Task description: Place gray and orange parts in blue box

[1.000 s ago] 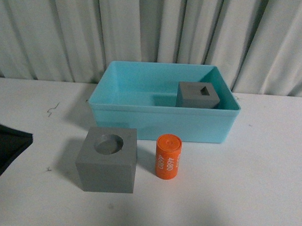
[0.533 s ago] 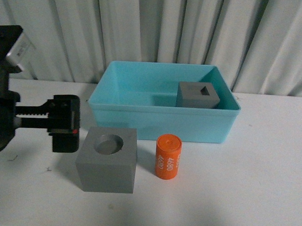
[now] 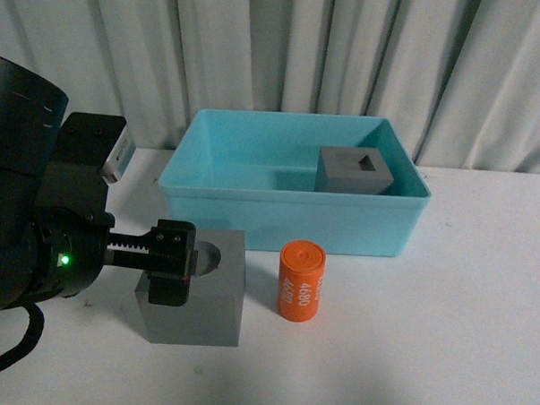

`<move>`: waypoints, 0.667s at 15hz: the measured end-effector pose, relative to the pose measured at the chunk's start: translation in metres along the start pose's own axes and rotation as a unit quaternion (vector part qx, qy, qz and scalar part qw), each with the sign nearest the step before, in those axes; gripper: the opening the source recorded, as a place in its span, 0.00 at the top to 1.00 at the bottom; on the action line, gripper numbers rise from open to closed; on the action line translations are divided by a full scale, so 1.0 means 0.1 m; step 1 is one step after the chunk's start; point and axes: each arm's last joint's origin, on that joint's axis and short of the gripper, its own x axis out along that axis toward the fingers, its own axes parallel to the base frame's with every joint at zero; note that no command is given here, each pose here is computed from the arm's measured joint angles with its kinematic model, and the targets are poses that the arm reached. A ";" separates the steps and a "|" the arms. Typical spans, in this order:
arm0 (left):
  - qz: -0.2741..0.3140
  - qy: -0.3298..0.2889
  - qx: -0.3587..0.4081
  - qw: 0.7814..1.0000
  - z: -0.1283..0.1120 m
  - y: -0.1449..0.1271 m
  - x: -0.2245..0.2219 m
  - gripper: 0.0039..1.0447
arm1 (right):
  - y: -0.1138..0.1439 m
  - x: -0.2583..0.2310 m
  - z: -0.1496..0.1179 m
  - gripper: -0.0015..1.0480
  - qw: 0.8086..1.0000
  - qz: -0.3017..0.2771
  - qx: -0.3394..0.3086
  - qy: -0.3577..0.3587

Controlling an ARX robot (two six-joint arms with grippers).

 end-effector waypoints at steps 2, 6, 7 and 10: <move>-0.001 0.000 0.006 1.000 0.03 -0.04 0.08 0.06 | 0.00 0.00 0.00 0.06 1.000 0.000 0.000 0.000; -0.012 -0.003 0.018 1.000 0.05 -0.16 0.16 0.06 | 0.00 0.00 0.00 0.06 1.000 0.000 0.000 0.000; -0.013 0.003 0.021 1.000 0.02 -0.17 0.18 0.06 | 0.00 0.00 0.00 0.06 1.000 0.000 0.000 0.000; -0.014 0.003 0.022 1.000 0.00 -0.19 0.20 0.06 | 0.00 0.00 0.00 0.06 1.000 0.000 0.000 0.000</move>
